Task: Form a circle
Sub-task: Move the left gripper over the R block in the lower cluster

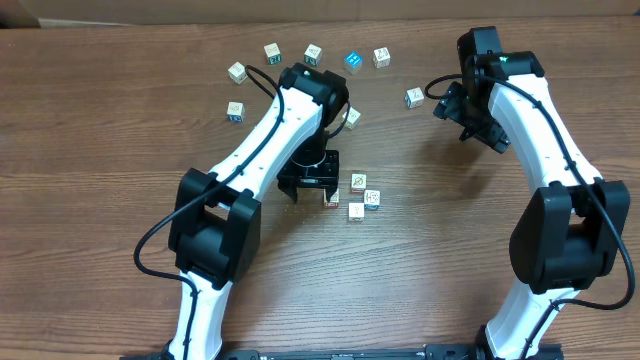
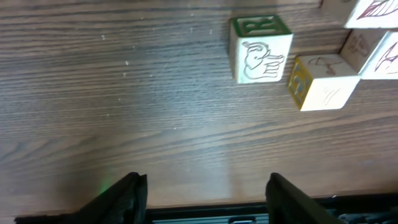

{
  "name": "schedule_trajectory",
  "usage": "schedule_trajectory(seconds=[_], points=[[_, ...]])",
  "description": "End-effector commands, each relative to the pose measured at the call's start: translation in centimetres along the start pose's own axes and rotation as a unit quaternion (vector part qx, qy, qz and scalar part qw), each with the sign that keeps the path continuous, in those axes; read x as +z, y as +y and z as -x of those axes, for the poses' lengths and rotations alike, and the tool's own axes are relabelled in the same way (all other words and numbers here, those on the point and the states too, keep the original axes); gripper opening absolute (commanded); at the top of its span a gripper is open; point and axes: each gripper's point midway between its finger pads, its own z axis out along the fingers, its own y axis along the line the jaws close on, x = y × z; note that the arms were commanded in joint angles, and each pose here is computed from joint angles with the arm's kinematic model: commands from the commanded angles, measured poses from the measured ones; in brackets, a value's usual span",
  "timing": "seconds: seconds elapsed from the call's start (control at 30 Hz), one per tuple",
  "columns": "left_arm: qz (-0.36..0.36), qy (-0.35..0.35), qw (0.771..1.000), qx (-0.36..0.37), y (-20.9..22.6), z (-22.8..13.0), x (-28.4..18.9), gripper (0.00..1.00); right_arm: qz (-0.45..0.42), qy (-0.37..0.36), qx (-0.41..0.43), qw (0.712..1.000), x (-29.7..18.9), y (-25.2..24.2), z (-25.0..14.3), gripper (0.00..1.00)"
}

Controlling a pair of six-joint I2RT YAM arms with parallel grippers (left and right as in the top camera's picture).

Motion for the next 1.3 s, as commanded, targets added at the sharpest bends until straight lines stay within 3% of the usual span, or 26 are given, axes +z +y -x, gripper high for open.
schedule_trajectory(seconds=[0.0, 0.77, 1.0, 1.27], points=[[-0.008, -0.008, 1.000, -0.008, -0.9, 0.2, -0.2, 0.60, 0.014, -0.020, 0.007, 1.000, -1.6, 0.2, 0.9, 1.00], [-0.013, -0.020, 0.999, -0.035, -1.6, 0.6, -0.1, 0.61, 0.014, -0.020, 0.007, 1.000, -1.6, 0.2, 0.9, 1.00], [-0.015, -0.032, 0.999, -0.024, -2.4, 0.8, 0.0, 0.69, 0.014, -0.020, 0.007, 1.000, -1.6, 0.2, 0.9, 1.00], [-0.015, -0.033, 0.999, -0.023, -2.5, 0.8, 0.0, 0.70, 0.014, -0.020, 0.007, 1.000, -1.6, 0.2, 0.9, 1.00]])
